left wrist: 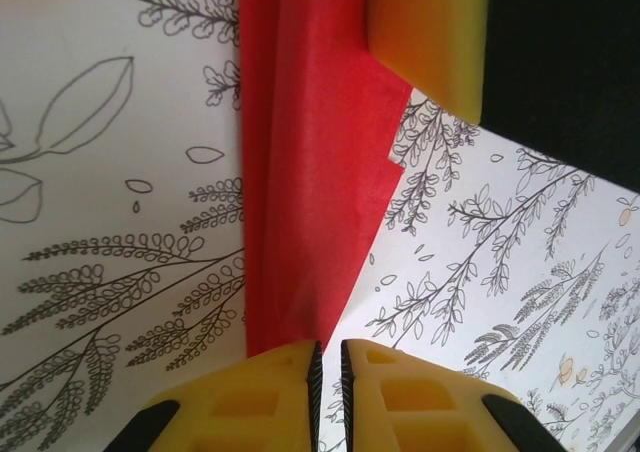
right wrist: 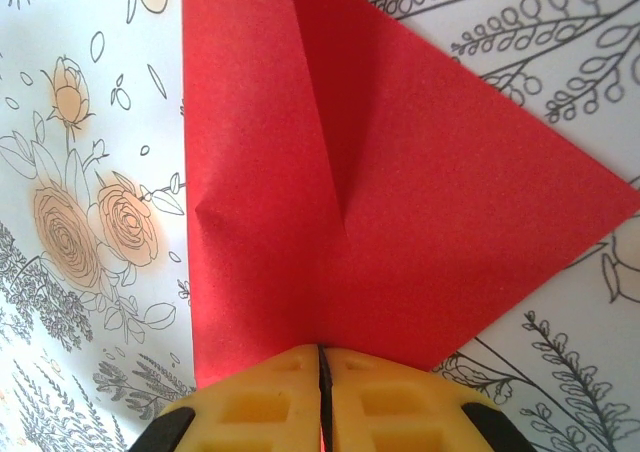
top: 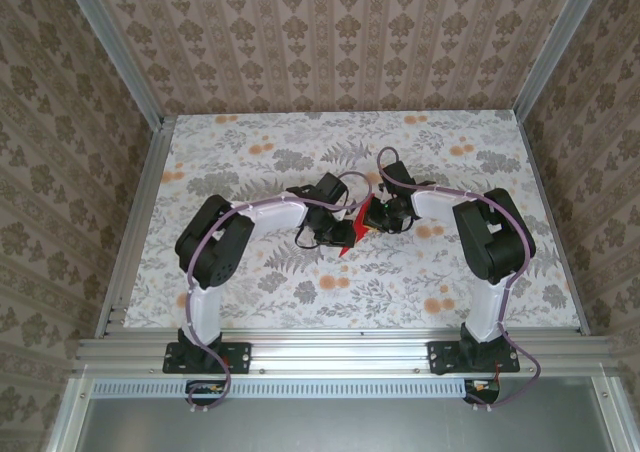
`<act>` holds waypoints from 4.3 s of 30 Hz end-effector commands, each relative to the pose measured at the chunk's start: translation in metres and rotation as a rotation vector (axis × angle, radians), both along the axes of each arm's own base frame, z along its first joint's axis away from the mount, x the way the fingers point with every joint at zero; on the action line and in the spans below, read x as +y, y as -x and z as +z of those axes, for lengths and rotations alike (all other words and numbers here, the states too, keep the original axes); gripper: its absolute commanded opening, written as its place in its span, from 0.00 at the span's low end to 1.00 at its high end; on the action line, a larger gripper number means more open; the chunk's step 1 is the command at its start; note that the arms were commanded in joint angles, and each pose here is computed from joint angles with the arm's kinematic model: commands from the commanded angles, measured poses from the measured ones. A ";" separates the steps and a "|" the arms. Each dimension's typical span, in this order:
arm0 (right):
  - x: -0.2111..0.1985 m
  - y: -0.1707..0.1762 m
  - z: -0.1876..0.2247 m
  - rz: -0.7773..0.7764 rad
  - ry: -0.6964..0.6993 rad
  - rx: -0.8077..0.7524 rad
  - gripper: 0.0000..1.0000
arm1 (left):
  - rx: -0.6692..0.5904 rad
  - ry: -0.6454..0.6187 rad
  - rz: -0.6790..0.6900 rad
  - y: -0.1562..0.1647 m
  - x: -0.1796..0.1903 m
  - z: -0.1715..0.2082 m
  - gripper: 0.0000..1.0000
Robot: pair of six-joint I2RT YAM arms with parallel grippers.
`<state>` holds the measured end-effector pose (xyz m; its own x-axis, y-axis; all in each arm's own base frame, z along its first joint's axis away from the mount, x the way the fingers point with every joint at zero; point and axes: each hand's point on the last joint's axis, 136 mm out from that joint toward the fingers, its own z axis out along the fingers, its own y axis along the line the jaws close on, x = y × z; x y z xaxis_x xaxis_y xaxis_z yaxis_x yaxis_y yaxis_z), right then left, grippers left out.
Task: Fold a paper plane with a square sheet of paper (pick it up from the middle)
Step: Fold the wing for the fifth time at the center of the table.
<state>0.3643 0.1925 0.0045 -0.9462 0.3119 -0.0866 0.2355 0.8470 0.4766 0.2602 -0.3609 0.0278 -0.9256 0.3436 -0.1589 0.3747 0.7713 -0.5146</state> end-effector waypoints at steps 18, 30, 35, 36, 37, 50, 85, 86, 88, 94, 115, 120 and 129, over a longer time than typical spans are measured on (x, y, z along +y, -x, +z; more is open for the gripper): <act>-0.069 0.058 -0.083 -0.079 0.322 0.246 0.10 | 0.034 0.040 0.071 0.003 0.012 0.030 0.18; -0.069 0.060 -0.084 -0.077 0.322 0.252 0.10 | 0.039 0.098 0.080 -0.023 -0.011 0.021 0.18; -0.070 0.060 -0.086 -0.077 0.325 0.255 0.10 | 0.068 0.047 0.081 -0.018 -0.005 0.002 0.18; -0.070 0.060 -0.086 -0.078 0.327 0.255 0.10 | 0.074 0.031 0.081 -0.017 -0.003 -0.002 0.18; -0.070 0.060 -0.086 -0.078 0.327 0.256 0.10 | 0.080 0.017 0.082 -0.016 -0.002 -0.005 0.18; -0.073 0.060 -0.089 -0.096 0.345 0.276 0.10 | 0.156 -0.100 0.103 0.019 0.033 -0.026 0.17; -0.075 0.062 -0.092 -0.097 0.353 0.280 0.10 | -0.044 0.021 0.092 0.005 0.017 0.044 0.18; -0.075 0.061 -0.092 -0.097 0.351 0.279 0.10 | -0.067 0.036 0.100 -0.002 0.013 0.047 0.18; -0.074 0.061 -0.091 -0.094 0.349 0.278 0.10 | -0.080 0.040 0.112 -0.011 0.008 0.045 0.18; -0.073 0.063 -0.092 -0.085 0.343 0.280 0.10 | -0.068 0.028 0.119 -0.027 -0.003 0.024 0.16; -0.042 0.027 -0.040 -0.054 0.157 0.099 0.12 | 0.069 -0.164 0.164 0.005 0.047 -0.049 0.09; -0.014 -0.010 0.037 -0.028 -0.046 -0.131 0.13 | 0.079 -0.164 0.160 0.009 0.050 -0.055 0.04; 0.011 -0.012 0.057 -0.025 -0.094 -0.162 0.08 | 0.095 -0.137 0.146 0.014 0.047 -0.061 0.00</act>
